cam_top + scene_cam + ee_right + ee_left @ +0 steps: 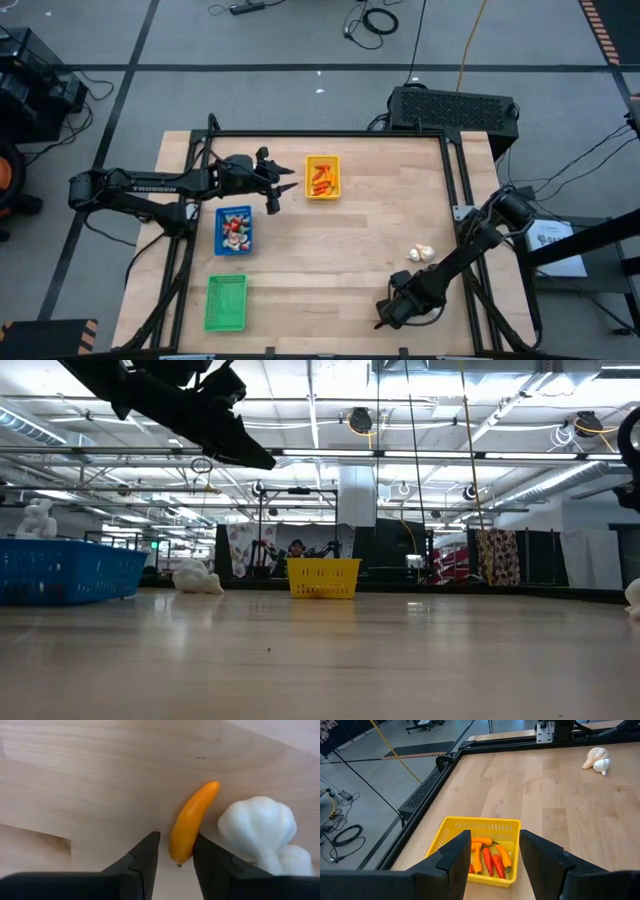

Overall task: Sort produce into baskets
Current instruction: Put the yellow chili pepper into the yellow bin

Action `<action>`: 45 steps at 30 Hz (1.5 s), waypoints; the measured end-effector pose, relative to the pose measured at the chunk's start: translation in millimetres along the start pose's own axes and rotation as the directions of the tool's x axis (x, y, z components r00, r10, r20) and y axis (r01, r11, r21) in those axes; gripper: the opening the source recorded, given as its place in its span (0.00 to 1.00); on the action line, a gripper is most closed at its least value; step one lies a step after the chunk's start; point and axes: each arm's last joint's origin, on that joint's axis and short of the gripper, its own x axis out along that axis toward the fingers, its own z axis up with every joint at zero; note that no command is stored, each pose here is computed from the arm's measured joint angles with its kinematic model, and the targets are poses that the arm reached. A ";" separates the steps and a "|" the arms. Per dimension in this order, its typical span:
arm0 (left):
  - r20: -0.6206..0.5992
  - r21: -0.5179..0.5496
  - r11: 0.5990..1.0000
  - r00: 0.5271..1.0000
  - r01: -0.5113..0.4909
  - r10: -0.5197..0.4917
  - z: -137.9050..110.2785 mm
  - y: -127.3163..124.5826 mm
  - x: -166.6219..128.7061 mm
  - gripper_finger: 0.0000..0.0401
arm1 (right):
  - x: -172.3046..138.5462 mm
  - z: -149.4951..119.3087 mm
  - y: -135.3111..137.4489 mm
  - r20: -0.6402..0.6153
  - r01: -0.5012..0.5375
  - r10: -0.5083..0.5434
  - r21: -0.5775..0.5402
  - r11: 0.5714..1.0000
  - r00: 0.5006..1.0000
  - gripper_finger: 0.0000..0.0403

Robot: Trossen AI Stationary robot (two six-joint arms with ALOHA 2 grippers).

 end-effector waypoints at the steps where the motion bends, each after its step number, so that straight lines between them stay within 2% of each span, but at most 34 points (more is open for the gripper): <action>1: 0.000 0.000 1.000 1.000 0.000 0.000 0.0 0.0 0.0 0.44 | -0.3 0.9 0.6 0.000 -0.002 0.002 -0.005 1.000 1.000 0.26; 12: 0.001 0.000 1.000 1.000 0.000 0.000 0.1 0.0 0.0 0.44 | -8.5 14.5 6.6 -0.012 -0.025 0.024 -0.103 0.994 1.000 0.06; 20: 0.001 0.000 1.000 1.000 0.000 0.000 0.1 0.0 0.0 0.44 | -13.0 27.2 17.1 0.001 -0.092 0.094 -0.187 0.978 0.996 0.06; 25: 0.001 0.000 1.000 1.000 -0.001 0.001 0.1 0.0 0.0 0.44 | -18.8 45.9 26.2 0.074 -0.132 0.156 -0.260 0.957 0.985 0.06; 29: 0.001 -0.001 1.000 1.000 -0.001 0.001 0.2 0.1 0.0 0.44 | -25.9 68.5 36.0 0.104 -0.162 0.210 -0.350 0.923 0.972 0.06; 38: -0.005 -0.001 1.000 1.000 -0.002 0.002 -0.4 0.0 0.0 0.44 | -49.0 136.8 50.6 0.202 -0.153 0.295 -0.520 0.840 0.934 0.06; 40: -0.007 -0.001 1.000 1.000 -0.001 0.001 -0.5 0.0 0.0 0.44 | -59.9 149.3 56.0 0.213 -0.149 0.318 -0.563 0.813 0.924 0.06; 45: -0.006 0.000 1.000 1.000 -0.002 0.002 -0.4 0.0 -0.1 0.44 | -103.3 174.1 77.9 0.253 -0.149 0.427 -0.688 0.710 0.868 0.06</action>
